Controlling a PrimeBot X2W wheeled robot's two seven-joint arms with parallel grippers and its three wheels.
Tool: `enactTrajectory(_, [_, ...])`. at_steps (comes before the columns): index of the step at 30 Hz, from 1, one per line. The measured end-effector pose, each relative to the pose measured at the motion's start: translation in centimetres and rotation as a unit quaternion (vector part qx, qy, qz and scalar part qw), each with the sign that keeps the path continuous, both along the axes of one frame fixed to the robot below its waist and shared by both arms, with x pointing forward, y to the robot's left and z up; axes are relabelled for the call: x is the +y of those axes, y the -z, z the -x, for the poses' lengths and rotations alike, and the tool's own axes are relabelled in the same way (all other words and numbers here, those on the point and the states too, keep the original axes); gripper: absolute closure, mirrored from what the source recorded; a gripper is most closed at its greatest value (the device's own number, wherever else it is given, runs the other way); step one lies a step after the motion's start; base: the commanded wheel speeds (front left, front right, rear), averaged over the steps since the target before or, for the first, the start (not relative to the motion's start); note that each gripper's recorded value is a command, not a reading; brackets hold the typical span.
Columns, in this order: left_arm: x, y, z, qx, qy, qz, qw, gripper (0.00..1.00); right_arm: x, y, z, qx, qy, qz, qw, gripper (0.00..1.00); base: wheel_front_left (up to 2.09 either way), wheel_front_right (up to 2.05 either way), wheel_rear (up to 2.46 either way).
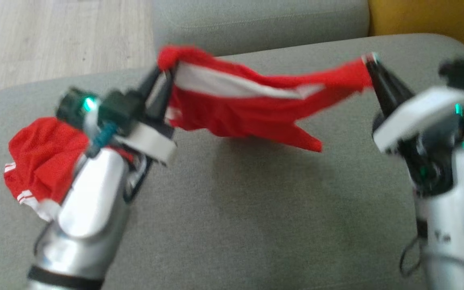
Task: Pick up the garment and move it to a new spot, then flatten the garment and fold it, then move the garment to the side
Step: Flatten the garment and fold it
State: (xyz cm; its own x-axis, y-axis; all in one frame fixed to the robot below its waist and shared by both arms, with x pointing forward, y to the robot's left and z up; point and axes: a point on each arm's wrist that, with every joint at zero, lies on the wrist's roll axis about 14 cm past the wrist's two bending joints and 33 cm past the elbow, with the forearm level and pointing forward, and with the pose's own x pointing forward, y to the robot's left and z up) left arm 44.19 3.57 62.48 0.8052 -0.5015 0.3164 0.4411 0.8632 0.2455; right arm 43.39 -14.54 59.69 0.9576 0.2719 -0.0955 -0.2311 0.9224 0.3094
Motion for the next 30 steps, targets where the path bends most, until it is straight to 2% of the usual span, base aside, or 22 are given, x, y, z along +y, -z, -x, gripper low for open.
enactTrajectory(4, [0.1, -3.9, -0.9, -0.046, 0.001, -0.003, 0.999, 1.0, 1.1, -4.6, -1.8, -0.052, -0.022, 0.071, 0.996, 1.0, 0.0, 0.0, 0.0])
enactTrajectory(9, [0.7, -8.9, -2.0, -0.095, -0.01, 0.002, 0.995, 1.0, 2.3, -9.7, -3.8, -0.109, -0.034, 0.115, 0.987, 1.0, 0.0, 0.0, 0.0])
enactTrajectory(12, [2.4, -10.4, -3.3, -0.09, -0.032, 0.022, 0.995, 1.0, 2.0, -12.0, -5.0, -0.14, -0.02, 0.124, 0.982, 1.0, 0.0, 0.0, 0.0])
enactTrajectory(14, [3.0, -9.5, -3.9, -0.069, -0.04, 0.021, 0.997, 1.0, 1.6, -11.5, -5.7, -0.127, -0.013, 0.131, 0.983, 1.0, 0.0, 0.0, 0.0])
enactTrajectory(18, [3.5, -5.9, -4.3, -0.001, -0.044, 0.041, 0.998, 1.0, 2.4, -7.3, -6.1, -0.052, -0.034, 0.14, 0.988, 1.0, 0.0, 0.0, 0.0])
enactTrajectory(23, [3.7, -0.5, -2.8, 0.068, -0.041, 0.025, 0.997, 1.0, 2.2, -3.3, -5.0, 0.029, -0.059, 0.151, 0.986, 1.0, 0.0, 0.0, 0.0])
enactTrajectory(26, [3.0, 2.3, -1.3, 0.103, -0.023, 0.017, 0.994, 1.0, 1.1, -2.2, -4.2, 0.06, -0.063, 0.159, 0.984, 1.0, 0.0, 0.0, 0.0])
enactTrajectory(30, [2.7, 3.2, -0.9, 0.118, -0.008, 0.008, 0.993, 1.0, 0.9, -1.9, -3.7, 0.078, -0.073, 0.16, 0.981, 1.0, 0.0, 0.0, 0.0])
